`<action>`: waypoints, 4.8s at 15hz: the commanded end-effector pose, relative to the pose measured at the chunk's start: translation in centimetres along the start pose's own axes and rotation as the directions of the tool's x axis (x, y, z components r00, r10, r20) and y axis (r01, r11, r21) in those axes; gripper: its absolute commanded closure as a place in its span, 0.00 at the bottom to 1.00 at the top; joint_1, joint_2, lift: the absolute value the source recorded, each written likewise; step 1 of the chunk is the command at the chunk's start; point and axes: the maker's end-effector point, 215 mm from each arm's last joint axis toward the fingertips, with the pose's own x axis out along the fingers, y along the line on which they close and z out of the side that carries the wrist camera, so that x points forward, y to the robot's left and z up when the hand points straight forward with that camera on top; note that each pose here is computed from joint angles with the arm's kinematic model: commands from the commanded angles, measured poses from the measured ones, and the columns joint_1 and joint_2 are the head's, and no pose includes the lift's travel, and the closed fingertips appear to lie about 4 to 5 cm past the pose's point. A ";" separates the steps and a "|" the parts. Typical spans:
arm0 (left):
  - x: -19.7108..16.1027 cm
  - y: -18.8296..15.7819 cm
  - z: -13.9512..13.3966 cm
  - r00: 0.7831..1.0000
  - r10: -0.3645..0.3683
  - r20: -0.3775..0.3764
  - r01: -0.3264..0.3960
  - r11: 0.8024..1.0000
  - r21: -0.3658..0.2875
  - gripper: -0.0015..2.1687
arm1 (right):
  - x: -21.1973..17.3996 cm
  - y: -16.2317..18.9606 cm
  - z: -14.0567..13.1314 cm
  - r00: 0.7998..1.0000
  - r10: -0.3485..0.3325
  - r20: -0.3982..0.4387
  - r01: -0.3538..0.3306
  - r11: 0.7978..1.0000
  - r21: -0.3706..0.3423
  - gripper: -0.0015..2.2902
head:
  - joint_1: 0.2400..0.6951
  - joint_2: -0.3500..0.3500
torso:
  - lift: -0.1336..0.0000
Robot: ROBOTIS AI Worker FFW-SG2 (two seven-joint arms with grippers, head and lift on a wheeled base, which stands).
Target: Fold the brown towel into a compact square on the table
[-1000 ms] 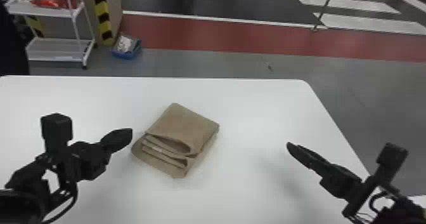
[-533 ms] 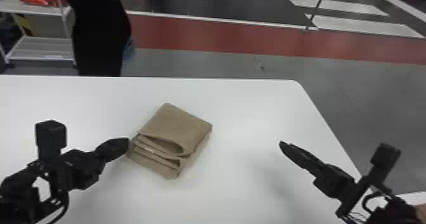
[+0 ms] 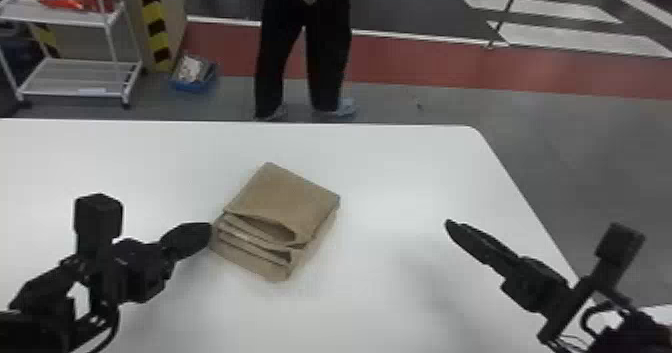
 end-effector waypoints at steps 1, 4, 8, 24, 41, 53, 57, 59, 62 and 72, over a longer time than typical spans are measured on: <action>-0.4 -0.7 -1.0 0.999 -0.016 -0.029 0.015 1.000 -0.023 0.92 | 0.0 0.1 -0.1 1.000 0.003 -0.002 -0.003 1.000 0.003 0.25 | 1.00 0.22 | 0.07; -0.9 -1.9 -1.5 0.999 -0.044 -0.030 0.043 0.999 -0.031 0.92 | 0.3 0.4 0.0 1.000 0.010 -0.001 -0.010 1.000 0.002 0.25 | 1.00 0.21 | 0.07; -2.2 -4.3 -2.5 0.996 -0.075 -0.052 0.072 0.996 -0.056 0.92 | 0.6 0.8 -0.3 1.000 0.019 -0.010 -0.019 1.000 0.010 0.25 | 1.00 0.20 | 0.07; -7.5 -6.5 2.5 0.991 -0.101 0.088 0.108 0.991 -0.080 0.56 | 3.2 4.2 -0.2 0.996 0.079 -0.028 -0.079 0.997 -0.005 0.24 | 1.00 0.18 | 0.07; -9.6 -1.4 6.2 0.978 0.009 0.211 -0.004 1.000 -0.024 0.30 | 17.9 19.1 -14.2 0.906 0.081 -0.415 -0.245 0.900 -0.361 0.93 | 1.00 0.74 | 0.07; -8.9 -1.8 5.8 0.979 0.002 0.205 0.003 1.000 -0.026 0.30 | 14.0 19.3 -17.1 0.930 0.079 -0.360 -0.221 0.901 -0.373 0.93 | 1.00 0.76 | 0.07; -8.9 -2.1 5.7 0.980 -0.003 0.201 0.008 1.000 -0.024 0.30 | 12.7 19.3 -18.3 0.920 0.075 -0.383 -0.220 0.910 -0.351 0.93 | 1.00 0.76 | 0.07; -8.8 -2.1 5.8 0.979 -0.003 0.203 0.007 1.000 -0.022 0.30 | 12.3 19.9 -18.4 0.922 0.086 -0.379 -0.226 0.911 -0.345 0.93 | 1.00 0.76 | 0.07; -9.1 -2.2 6.5 0.974 -0.004 0.227 0.005 1.000 -0.004 0.30 | 12.5 20.0 -16.2 0.942 0.078 -0.326 -0.203 0.907 -0.370 0.85 | 1.00 0.77 | 0.07; -9.7 0.8 15.3 0.820 0.239 0.519 -0.294 0.956 0.023 0.03 | 12.9 13.7 3.5 0.990 0.137 0.006 -0.118 0.875 -0.469 0.02 | 1.00 0.61 | 0.07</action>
